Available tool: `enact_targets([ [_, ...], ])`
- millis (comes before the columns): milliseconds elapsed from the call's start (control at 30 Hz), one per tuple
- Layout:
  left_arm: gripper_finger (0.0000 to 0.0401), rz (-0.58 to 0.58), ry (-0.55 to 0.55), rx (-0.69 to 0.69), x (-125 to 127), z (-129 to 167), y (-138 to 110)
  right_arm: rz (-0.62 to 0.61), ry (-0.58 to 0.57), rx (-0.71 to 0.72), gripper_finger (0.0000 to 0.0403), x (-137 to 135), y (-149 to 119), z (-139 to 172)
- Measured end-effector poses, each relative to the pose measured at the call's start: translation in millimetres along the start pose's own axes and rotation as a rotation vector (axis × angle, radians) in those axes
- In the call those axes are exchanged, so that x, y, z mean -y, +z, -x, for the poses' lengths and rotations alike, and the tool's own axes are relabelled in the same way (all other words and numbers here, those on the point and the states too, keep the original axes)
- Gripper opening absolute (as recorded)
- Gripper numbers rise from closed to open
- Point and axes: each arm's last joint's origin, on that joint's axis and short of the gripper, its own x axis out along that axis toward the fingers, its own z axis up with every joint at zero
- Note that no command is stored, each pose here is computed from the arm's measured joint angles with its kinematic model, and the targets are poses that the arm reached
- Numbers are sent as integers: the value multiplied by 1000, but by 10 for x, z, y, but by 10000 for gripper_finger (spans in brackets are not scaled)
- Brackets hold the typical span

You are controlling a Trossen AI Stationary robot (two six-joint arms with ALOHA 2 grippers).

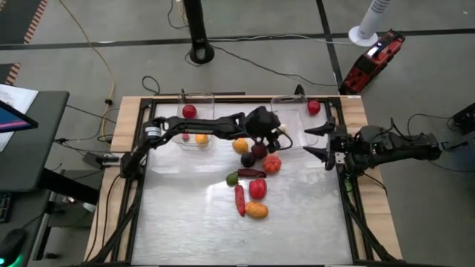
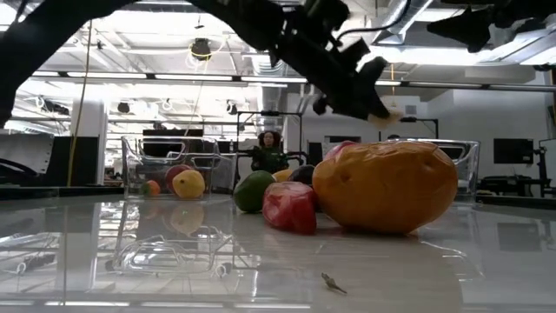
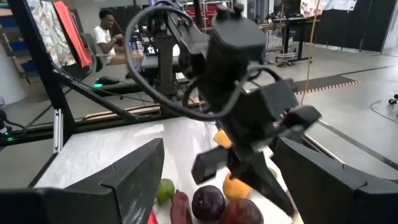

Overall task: Sort produce into baskets
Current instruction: Put the garlic into the right transparent bin

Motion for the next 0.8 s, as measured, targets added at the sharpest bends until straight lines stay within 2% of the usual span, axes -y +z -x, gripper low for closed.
enact_targets([
  [167,135,11,-49,3,-20,-180,-85,-1,1,8,335,3,7,11],
  [233,147,8,-66,-7,-12,-191,-94,1,0,2,335,3,1,10],
  [467,264,-14,-79,1,18,-138,-33,1,0,0,335,3,0,10],
  [567,299,-22,-79,-24,12,-83,-11,-4,0,1,335,3,1,10],
  [667,306,-63,-81,-53,17,27,46,-4,0,-3,335,3,-4,10],
  [800,288,-199,-37,-83,182,285,137,0,18,-20,335,-13,-21,16],
])
